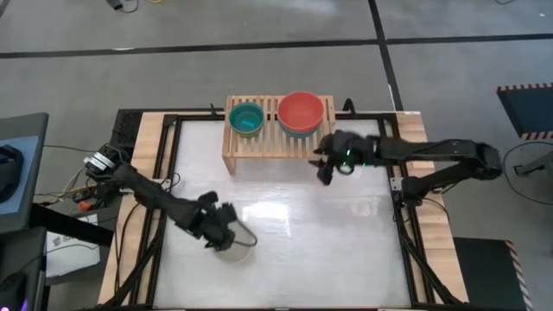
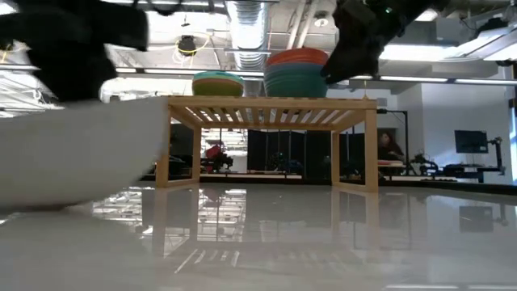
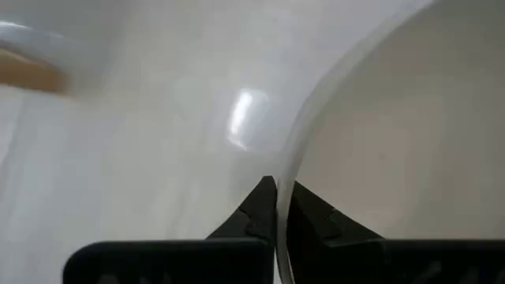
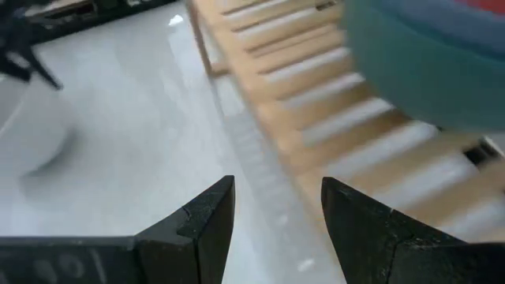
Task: Place and stack bowls onto a shelf
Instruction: Stack the white bowl on top of the orange bowl
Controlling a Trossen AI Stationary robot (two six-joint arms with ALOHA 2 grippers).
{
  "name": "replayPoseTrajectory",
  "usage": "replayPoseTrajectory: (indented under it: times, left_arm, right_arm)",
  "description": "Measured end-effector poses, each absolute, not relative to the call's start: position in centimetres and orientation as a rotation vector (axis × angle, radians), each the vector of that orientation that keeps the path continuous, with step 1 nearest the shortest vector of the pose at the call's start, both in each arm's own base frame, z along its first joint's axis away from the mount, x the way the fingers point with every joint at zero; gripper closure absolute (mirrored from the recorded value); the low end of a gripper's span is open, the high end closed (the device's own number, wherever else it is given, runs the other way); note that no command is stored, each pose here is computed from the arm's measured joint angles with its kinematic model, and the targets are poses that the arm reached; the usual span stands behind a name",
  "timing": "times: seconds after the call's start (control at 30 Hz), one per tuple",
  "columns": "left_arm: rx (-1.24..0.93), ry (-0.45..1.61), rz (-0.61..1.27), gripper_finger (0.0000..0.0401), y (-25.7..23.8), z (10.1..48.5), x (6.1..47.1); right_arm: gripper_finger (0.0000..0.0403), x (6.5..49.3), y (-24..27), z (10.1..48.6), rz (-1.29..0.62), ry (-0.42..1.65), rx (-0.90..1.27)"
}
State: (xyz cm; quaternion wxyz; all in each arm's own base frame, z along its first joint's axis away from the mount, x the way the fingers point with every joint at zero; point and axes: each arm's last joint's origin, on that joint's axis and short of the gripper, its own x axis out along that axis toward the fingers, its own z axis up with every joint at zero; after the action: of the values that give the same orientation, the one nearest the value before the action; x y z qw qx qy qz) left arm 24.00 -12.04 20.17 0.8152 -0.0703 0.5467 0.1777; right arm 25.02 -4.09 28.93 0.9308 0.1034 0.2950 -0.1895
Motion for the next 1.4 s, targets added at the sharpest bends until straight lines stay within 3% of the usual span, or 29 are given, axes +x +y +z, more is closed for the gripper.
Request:
replayPoseTrajectory:
  times: [0.4, 0.57, 0.73, 0.97, 1.4]
  left_arm:
    - [-0.16, 0.605, 0.655, 0.0401, -8.8, 22.2, 28.8]
    - [-0.134, 0.477, 0.72, 0.0401, -7.9, 22.8, 30.0]
    - [-0.085, 0.463, 0.768, 0.0401, -7.1, 22.1, 30.9]
    - [-0.056, 0.466, 0.803, 0.0401, -6.6, 21.3, 31.8]
    - [-0.074, 0.381, 0.858, 0.0401, -6.3, 21.6, 32.4]
  right_arm:
    - [0.0188, 29.1, 4.6, 26.7, -0.293, 0.498, 0.028]
    - [0.0188, 30.0, 5.8, 25.9, -0.251, 0.489, -0.025]
    - [0.0188, 30.3, 5.7, 25.8, -0.253, 0.484, -0.097]
    - [0.0188, 29.8, 5.8, 27.2, -0.411, 0.402, -0.229]
    - [0.0188, 30.2, 7.6, 25.8, -0.335, 0.439, -0.268]
